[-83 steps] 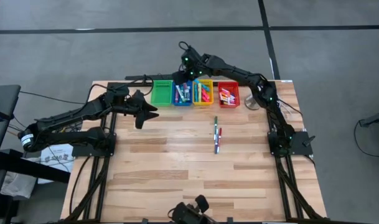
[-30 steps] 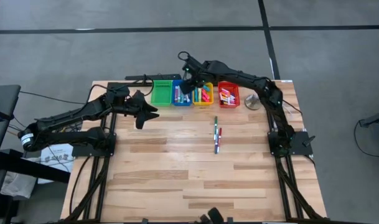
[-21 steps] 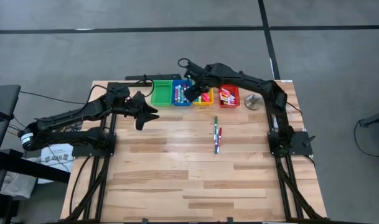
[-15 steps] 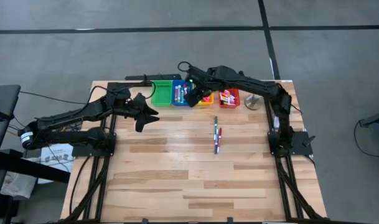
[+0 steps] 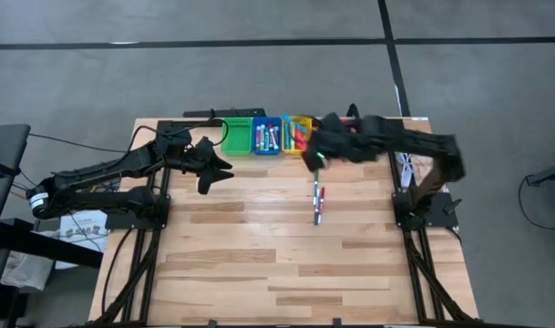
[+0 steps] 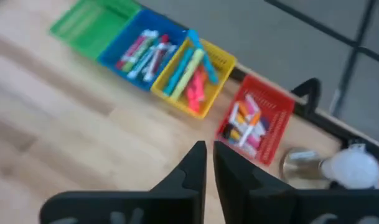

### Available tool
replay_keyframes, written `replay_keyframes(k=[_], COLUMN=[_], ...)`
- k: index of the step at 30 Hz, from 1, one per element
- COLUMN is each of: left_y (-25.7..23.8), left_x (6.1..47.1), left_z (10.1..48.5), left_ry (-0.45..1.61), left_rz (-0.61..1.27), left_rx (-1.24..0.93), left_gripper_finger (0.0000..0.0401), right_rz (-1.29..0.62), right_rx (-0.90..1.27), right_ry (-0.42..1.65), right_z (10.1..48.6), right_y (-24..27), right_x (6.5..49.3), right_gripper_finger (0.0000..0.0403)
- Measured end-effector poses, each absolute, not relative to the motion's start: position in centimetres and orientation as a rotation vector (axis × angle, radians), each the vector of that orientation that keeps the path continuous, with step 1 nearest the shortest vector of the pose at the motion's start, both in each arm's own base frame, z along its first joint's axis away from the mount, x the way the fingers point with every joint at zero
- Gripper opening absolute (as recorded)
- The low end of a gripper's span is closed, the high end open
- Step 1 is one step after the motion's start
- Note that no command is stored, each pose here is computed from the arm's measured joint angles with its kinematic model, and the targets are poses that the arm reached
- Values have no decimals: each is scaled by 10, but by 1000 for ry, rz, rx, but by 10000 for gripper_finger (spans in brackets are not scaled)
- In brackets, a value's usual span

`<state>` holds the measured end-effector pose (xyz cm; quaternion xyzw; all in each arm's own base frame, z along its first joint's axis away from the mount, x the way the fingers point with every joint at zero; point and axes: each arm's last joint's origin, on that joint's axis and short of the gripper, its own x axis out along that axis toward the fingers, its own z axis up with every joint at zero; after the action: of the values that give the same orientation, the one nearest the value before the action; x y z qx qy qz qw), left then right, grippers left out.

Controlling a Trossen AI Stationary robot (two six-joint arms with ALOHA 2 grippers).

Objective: Pick & Place Markers
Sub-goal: Put the red dry erase marker into the green basket

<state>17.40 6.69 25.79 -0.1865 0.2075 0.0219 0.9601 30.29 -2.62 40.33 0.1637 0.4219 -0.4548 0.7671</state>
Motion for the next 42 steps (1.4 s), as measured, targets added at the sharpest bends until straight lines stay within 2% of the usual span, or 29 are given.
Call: replay_keyframes(k=[4,10,16,21,26,32,38,42], left_y=[67,62,58,54,49,39,32,31], left_x=[174,176,177,179,180,183,184,184], left_z=[258,258,258,258,258,258,258,258], left_ry=[421,426,430,429,432,441,450,456], left_rz=[43,14,-15,-36,-66,-117,-154,-160], left_rx=[-378,-356,-334,-327,-320,-309,-302,-305], left_gripper_finger=[173,172,173,173,173,173,173,173], right_rz=[-957,-1011,-987,-1036,-1194,-1303,-1252,-1195], right_rx=[441,588,698,743,842,889,852,854], right_ry=[801,699,656,653,735,990,1071,1140], right_z=[409,371,318,283,251,221,212,200], right_y=[8,55,94,106,96,67,29,6], right_x=[271,244,254,276,297,314,326,317], right_gripper_finger=[7,0,3,7,13,15,2,1])
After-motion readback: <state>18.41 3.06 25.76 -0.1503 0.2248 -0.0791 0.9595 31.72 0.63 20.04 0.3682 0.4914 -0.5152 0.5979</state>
